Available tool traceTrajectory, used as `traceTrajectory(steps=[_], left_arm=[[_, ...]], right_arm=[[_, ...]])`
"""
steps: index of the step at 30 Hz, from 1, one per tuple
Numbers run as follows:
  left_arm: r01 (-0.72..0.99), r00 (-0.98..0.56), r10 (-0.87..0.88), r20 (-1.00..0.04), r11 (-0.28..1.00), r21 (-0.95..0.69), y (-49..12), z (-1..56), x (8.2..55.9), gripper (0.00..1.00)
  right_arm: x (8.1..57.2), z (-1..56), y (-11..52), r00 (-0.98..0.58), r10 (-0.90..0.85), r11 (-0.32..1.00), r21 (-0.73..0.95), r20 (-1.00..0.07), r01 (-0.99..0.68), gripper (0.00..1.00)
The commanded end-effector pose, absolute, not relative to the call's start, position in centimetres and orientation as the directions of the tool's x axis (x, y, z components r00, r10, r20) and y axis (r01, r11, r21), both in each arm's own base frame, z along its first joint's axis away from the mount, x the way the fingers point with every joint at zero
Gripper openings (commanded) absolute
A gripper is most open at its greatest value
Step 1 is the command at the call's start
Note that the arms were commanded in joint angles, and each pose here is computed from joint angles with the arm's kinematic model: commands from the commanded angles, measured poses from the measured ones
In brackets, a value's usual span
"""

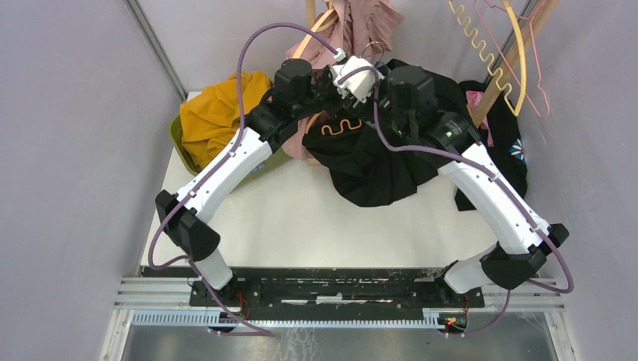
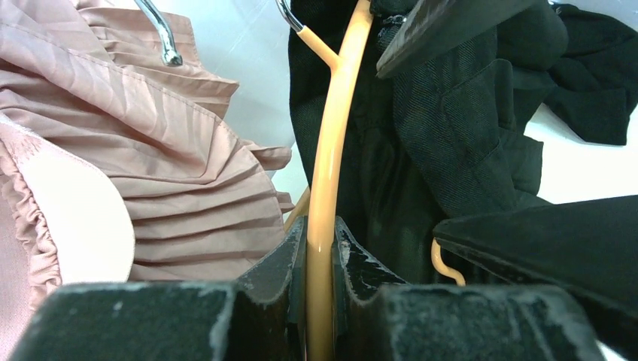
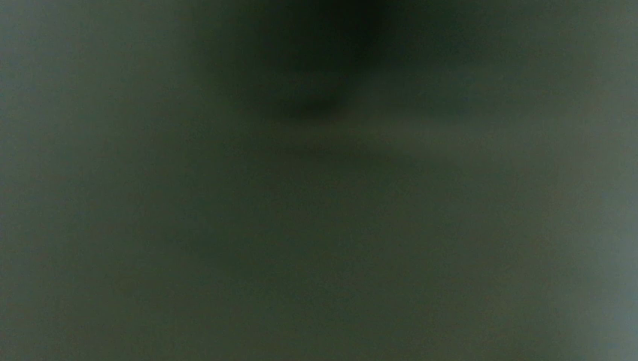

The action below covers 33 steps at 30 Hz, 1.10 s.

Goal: Remove the skirt from the hanger

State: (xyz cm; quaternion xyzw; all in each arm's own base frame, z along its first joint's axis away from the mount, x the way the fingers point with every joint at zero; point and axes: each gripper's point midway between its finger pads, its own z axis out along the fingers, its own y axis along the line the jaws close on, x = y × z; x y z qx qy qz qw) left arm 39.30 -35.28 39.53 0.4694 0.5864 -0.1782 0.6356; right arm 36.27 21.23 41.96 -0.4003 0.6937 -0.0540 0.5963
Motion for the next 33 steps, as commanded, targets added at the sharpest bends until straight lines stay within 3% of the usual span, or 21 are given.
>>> traceTrajectory(steps=[1, 6, 9, 14, 17, 21, 26, 33], left_arm=[[0.726, 0.390, 0.164, -0.906, 0.550, 0.412, -34.2, 47.7, 37.2, 0.03], [0.728, 0.389, 0.170, -0.905, 0.545, 0.415, -34.2, 47.7, 37.1, 0.03], [0.734, 0.385, 0.169, -0.907, 0.540, 0.412, -34.3, 47.6, 37.0, 0.03], [0.736, 0.384, 0.178, -0.906, 0.533, 0.417, -33.9, 47.5, 36.5, 0.03], [0.736, 0.376, 0.191, -0.907, 0.533, 0.418, -33.7, 47.0, 36.5, 0.03], [0.735, 0.379, 0.192, -0.905, 0.532, 0.421, -33.6, 47.2, 36.3, 0.03], [0.736, 0.381, 0.190, -0.905, 0.531, 0.421, -33.4, 47.3, 36.0, 0.03], [0.736, 0.384, 0.200, -0.902, 0.523, 0.429, -32.9, 47.1, 35.3, 0.03]], right_arm=[[37.3, 43.3, 19.0, 0.129, -0.835, 0.474, -0.819, -0.535, -0.325, 0.68], [38.5, 44.3, 18.0, 0.134, -0.893, 0.401, -0.895, -0.430, -0.197, 0.72], [38.9, 44.3, 17.9, 0.133, -0.898, 0.396, -0.901, -0.420, -0.176, 0.73], [39.3, 44.5, 18.3, 0.141, -0.860, 0.466, -0.867, -0.490, -0.175, 0.68], [38.9, 45.6, 17.3, 0.135, -0.764, 0.603, -0.773, -0.631, -0.198, 0.62], [37.6, 47.0, 16.1, 0.138, -0.604, 0.731, -0.615, -0.785, -0.297, 0.70], [37.1, 47.3, 15.1, 0.110, -0.539, 0.752, -0.536, -0.835, -0.384, 0.78], [37.0, 46.2, 16.0, 0.132, -0.505, 0.708, -0.497, -0.853, -0.502, 0.74]])
